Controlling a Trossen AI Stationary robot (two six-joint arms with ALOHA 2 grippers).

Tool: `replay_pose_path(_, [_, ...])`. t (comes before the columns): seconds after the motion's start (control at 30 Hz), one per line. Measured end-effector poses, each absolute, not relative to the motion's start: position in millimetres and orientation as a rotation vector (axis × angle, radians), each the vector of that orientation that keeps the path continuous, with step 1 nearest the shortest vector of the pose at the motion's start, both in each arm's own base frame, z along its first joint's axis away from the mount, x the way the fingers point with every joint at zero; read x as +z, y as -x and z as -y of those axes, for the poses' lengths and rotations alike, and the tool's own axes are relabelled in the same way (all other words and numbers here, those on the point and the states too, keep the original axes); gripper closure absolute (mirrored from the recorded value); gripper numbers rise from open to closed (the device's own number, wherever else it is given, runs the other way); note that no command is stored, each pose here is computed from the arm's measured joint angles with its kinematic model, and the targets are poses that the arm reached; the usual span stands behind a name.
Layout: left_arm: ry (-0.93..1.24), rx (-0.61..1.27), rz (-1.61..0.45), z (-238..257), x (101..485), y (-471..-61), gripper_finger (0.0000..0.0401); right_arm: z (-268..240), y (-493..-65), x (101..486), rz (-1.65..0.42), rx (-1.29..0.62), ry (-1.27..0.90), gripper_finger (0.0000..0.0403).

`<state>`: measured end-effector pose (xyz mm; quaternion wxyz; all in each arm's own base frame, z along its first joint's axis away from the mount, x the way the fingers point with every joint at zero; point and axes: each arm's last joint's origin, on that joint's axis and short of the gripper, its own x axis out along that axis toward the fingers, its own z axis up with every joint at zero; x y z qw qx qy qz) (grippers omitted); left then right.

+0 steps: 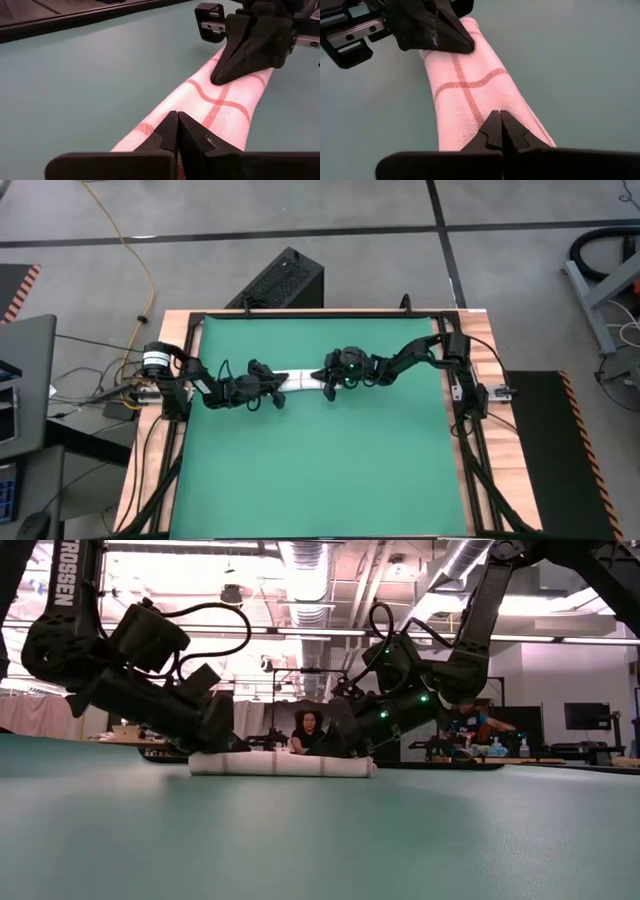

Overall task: Roll towel
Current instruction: Roll the white towel

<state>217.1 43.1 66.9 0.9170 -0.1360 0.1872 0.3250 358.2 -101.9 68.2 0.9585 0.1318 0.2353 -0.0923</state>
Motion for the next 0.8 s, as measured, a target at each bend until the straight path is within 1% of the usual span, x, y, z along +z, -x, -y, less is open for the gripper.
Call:
replay_pose_path(0.2, [0.318, 0.608, -0.411, -47, 66, -220, 0.0401, 101, -357, 67, -0.492, -0.195, -0.295, 0.0397])
replay_pose_path(0.43, [0.319, 0.582, -0.42, -46, 66, -221, 0.0401, 99, -355, 64, -0.52, -0.205, -0.347, 0.0397])
replay_pose_path(0.63, [0.33, 0.515, -0.426, -34, 66, -226, 0.0401, 77, -357, 61, -0.549, -0.181, -0.343, 0.0397])
replay_pose_path(0.8, [0.366, 0.432, -0.427, -12, 68, -232, 0.0401, 55, -359, 60, -0.587, -0.165, -0.357, 0.0397])
